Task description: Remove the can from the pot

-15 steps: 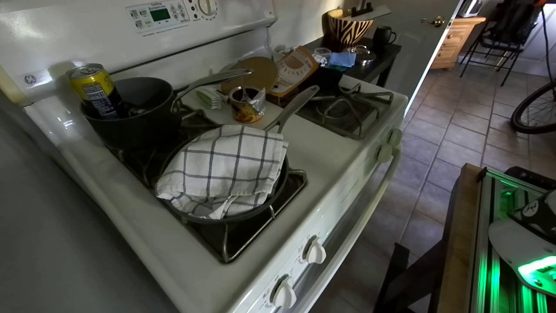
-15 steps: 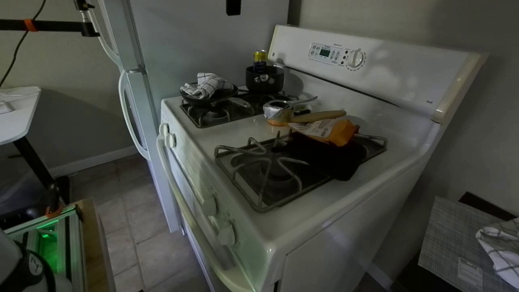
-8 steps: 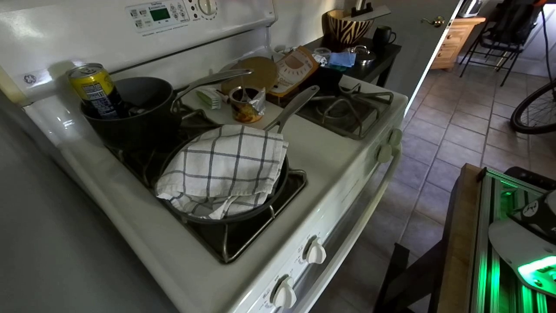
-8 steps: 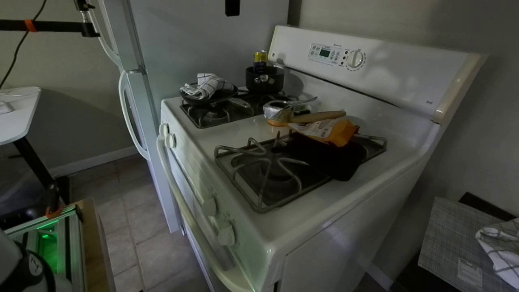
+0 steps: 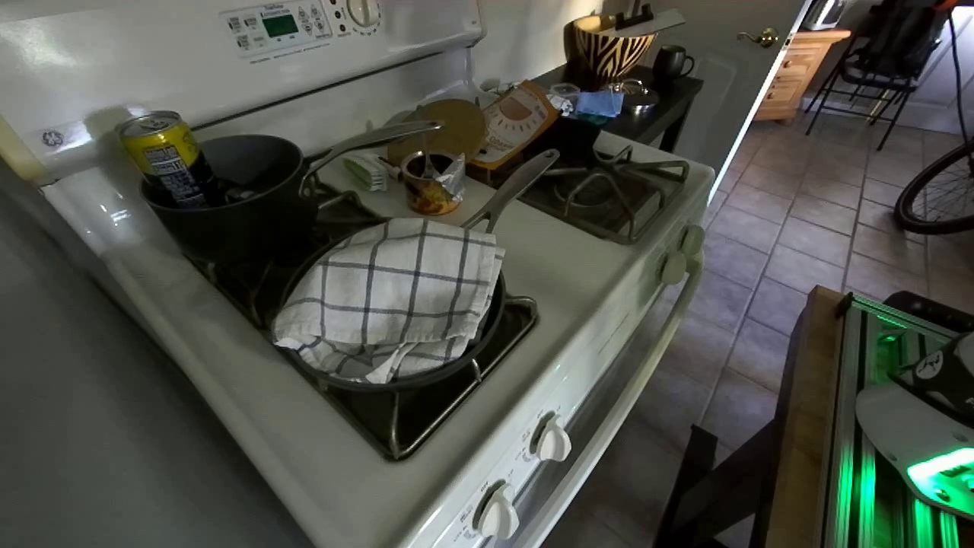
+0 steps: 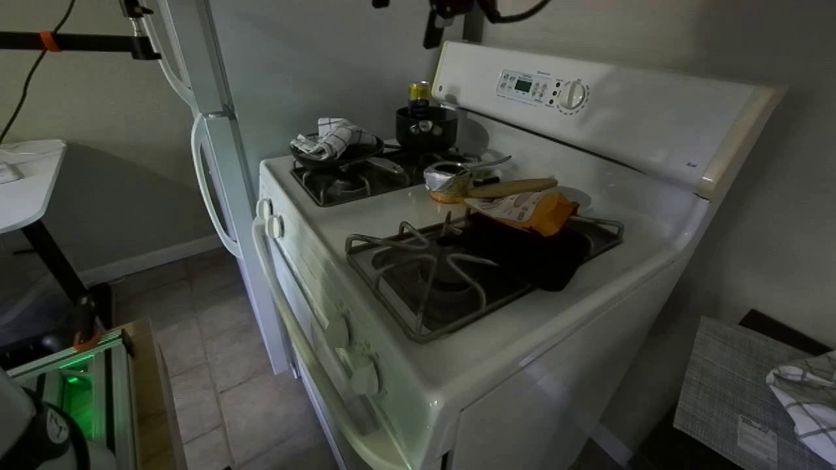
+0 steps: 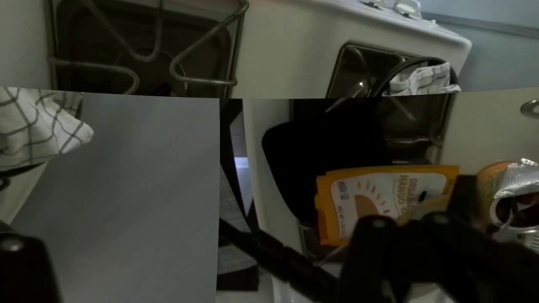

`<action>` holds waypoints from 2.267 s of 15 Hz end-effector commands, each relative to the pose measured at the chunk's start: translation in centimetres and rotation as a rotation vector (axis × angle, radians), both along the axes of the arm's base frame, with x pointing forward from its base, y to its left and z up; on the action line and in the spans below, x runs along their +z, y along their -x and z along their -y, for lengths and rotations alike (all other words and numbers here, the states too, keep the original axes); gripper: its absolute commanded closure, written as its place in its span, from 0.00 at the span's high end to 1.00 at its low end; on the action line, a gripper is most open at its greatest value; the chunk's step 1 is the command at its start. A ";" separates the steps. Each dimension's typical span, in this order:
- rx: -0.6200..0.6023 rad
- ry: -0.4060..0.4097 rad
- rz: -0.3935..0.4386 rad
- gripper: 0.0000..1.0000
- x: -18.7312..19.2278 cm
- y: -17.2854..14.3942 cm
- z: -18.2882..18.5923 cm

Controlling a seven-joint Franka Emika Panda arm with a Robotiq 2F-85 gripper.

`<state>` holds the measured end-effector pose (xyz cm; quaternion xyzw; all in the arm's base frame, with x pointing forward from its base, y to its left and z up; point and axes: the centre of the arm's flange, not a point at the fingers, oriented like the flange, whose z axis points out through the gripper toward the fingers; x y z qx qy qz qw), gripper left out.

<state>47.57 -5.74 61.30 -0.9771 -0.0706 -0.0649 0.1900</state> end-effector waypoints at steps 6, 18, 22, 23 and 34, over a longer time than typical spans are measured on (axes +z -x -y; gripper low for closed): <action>0.288 -0.092 0.012 1.00 -6.4 -18.4 -0.5; 0.258 -0.070 0.033 1.00 -7.7 -15.7 -1.0; 0.374 -0.094 0.047 1.00 -8.2 -15.3 -7.7; 0.395 -0.099 0.057 1.00 -8.2 -15.5 -9.6; 0.445 -0.054 0.539 1.00 -8.4 -19.1 -27.3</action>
